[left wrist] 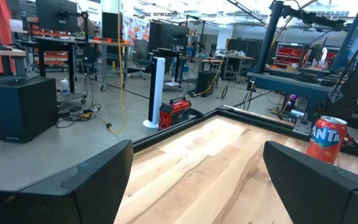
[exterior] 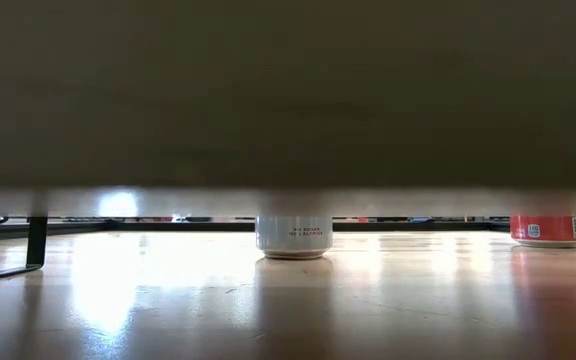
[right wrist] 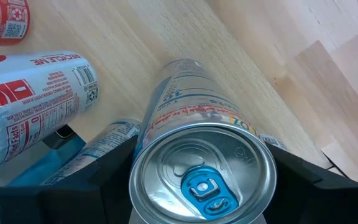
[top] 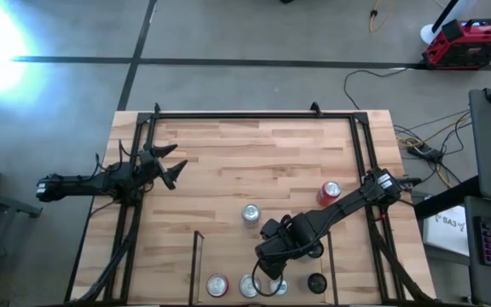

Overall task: Place canned beverage on shelf
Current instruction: Put the blue soda can on the shelf aligned with the other blue soda can

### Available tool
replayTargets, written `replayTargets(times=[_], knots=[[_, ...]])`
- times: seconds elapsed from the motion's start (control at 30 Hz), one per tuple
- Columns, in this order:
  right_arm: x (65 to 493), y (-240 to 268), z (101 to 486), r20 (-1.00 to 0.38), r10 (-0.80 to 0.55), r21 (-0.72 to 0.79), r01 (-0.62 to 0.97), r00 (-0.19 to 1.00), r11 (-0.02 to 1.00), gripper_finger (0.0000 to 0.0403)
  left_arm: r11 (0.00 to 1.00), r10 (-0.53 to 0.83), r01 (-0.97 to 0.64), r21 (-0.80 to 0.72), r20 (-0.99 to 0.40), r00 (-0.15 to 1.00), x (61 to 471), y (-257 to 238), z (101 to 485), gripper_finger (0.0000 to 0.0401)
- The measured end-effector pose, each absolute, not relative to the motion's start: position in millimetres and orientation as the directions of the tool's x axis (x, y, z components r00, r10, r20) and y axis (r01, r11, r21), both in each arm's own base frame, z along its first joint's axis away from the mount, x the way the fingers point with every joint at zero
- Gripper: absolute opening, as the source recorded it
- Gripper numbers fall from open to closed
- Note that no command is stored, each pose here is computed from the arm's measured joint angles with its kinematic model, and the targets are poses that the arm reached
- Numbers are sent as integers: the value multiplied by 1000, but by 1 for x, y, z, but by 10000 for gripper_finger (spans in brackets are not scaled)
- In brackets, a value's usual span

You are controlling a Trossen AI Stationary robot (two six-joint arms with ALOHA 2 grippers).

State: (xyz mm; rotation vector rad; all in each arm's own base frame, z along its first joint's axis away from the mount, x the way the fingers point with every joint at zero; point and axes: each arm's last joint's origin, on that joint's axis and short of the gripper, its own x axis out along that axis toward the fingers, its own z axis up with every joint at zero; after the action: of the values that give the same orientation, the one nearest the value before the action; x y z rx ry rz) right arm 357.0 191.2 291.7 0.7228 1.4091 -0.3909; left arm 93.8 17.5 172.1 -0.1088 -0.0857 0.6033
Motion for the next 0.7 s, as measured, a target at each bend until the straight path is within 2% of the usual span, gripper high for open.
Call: replayTargets(times=[0.3,0.7], knots=[[354,189,291,-982,151,187,643,111,743,251,818,570,-561,-127,49,820,94,18,172,346],[354,189,292,-981,152,193,624,119,757,251,818,570,-561,-127,49,820,94,18,172,346]])
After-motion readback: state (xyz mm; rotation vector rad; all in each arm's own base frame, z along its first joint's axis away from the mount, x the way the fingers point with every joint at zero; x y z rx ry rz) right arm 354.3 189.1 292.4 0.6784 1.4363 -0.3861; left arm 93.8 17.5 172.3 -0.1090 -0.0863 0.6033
